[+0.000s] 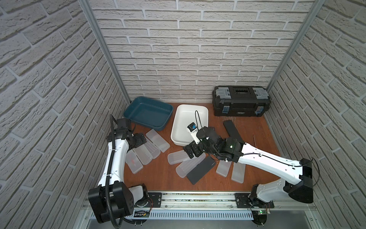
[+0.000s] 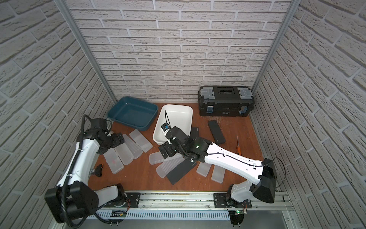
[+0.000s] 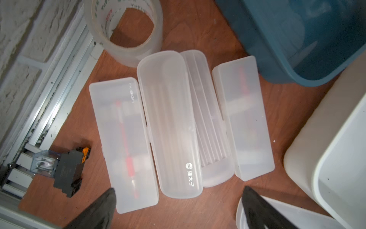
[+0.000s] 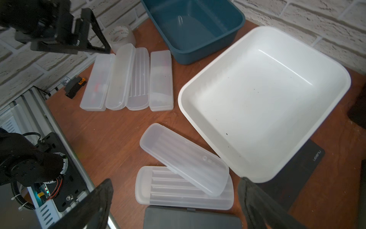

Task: Place the pencil cases by color into the storage box
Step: Pick up the pencil case from the center of the board, then place the pencil case at the storage box.

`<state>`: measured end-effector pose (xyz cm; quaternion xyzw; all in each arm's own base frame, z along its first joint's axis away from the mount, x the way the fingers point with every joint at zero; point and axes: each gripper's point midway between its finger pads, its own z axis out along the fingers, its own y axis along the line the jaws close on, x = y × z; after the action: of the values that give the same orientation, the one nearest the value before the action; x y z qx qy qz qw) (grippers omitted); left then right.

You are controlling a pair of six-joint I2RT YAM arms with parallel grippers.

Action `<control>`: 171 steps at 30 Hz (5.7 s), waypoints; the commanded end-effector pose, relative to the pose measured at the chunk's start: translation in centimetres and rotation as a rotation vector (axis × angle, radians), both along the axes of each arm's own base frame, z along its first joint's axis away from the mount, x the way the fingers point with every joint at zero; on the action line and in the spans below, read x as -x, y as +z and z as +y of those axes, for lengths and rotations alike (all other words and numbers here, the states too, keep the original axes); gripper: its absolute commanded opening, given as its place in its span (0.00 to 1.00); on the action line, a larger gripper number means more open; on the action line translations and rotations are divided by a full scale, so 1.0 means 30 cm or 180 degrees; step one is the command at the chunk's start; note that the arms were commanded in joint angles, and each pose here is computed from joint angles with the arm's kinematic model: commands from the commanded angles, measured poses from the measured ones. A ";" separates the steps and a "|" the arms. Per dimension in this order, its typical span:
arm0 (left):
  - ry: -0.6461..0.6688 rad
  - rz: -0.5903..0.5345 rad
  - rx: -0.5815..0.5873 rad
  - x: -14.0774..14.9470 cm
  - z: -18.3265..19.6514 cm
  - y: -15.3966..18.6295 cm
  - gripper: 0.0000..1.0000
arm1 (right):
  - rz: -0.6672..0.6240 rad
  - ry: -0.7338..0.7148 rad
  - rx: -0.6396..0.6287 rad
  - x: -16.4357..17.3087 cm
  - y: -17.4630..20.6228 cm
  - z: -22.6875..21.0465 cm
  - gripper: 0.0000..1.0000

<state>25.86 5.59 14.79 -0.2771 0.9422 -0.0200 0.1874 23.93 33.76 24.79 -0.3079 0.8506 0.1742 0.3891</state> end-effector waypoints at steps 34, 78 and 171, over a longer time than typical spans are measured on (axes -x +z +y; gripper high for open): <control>0.0313 0.0275 0.0292 -0.039 -0.050 -0.245 0.92 | -0.0789 0.0260 0.0130 -0.031 -0.085 0.035 0.96; 0.0405 0.0450 0.0232 -0.079 -0.072 -0.391 0.85 | -0.0626 0.0156 0.0055 -0.060 -0.130 -0.041 0.95; -0.2613 0.0161 -0.0864 -0.578 -0.896 -0.175 0.68 | -0.0638 -0.0982 -0.0320 -0.072 0.058 -0.375 0.92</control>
<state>43.38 -21.57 10.00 0.1278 0.9728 0.0213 0.1919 26.22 23.00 26.73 -0.1795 0.8331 0.1252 0.5080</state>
